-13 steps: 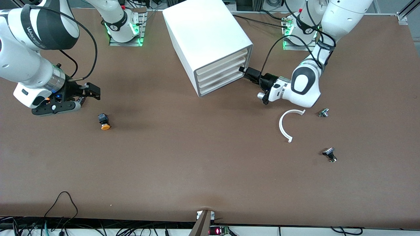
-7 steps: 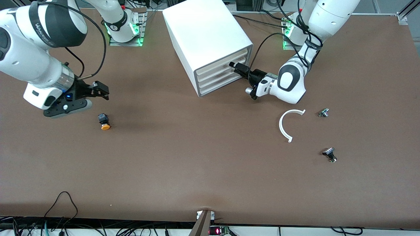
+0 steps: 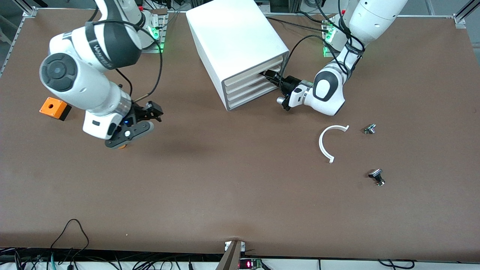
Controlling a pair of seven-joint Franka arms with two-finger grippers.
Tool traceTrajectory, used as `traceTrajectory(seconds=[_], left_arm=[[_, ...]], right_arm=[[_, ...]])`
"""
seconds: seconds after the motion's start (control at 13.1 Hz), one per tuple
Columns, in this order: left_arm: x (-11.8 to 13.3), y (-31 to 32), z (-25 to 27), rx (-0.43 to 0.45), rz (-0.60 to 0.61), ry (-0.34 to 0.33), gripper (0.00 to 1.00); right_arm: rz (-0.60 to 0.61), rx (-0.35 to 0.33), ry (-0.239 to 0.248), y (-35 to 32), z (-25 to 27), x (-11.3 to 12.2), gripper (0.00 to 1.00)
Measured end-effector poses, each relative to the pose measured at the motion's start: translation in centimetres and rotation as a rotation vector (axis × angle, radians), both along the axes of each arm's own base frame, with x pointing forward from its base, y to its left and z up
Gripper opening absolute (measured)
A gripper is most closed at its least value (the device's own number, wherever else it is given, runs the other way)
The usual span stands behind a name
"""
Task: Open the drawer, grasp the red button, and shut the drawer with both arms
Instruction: 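Pull the top drawer open with the left gripper while the right gripper approaches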
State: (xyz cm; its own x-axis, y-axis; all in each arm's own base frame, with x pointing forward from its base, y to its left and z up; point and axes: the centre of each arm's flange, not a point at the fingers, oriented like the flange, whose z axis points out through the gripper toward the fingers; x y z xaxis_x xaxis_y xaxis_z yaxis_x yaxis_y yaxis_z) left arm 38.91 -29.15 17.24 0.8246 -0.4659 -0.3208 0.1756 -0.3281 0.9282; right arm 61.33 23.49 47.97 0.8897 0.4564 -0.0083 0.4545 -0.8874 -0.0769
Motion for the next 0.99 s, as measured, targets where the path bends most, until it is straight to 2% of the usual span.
traceTrajectory(seconds=[0.08, 0.31, 0.46, 0.76, 0.99], left_arm=[[0.1, 0.0, 0.2, -0.007, -0.001, -0.006, 0.14], [0.6, 0.5, 0.3, -0.016, 0.009, -0.040, 0.12], [1.9, 2.0, 0.7, -0.002, 0.047, -0.065, 0.12], [7.0, 7.2, 2.0, 0.033, 0.155, -0.155, 0.11], [11.1, 10.0, 3.7, 0.098, 0.164, -0.280, 0.10]], right_arm=[[0.014, 0.003, -0.007, 1.0, -0.1, -0.1, 1.00], [0.069, 0.022, -0.045, 3.9, 0.0, -0.7, 1.00], [0.118, 0.039, -0.066, 6.3, 0.3, -1.6, 1.00], [0.144, 0.054, -0.095, 8.0, 0.9, -2.1, 1.00], [0.143, 0.065, -0.122, 8.0, 2.1, -1.7, 1.00]])
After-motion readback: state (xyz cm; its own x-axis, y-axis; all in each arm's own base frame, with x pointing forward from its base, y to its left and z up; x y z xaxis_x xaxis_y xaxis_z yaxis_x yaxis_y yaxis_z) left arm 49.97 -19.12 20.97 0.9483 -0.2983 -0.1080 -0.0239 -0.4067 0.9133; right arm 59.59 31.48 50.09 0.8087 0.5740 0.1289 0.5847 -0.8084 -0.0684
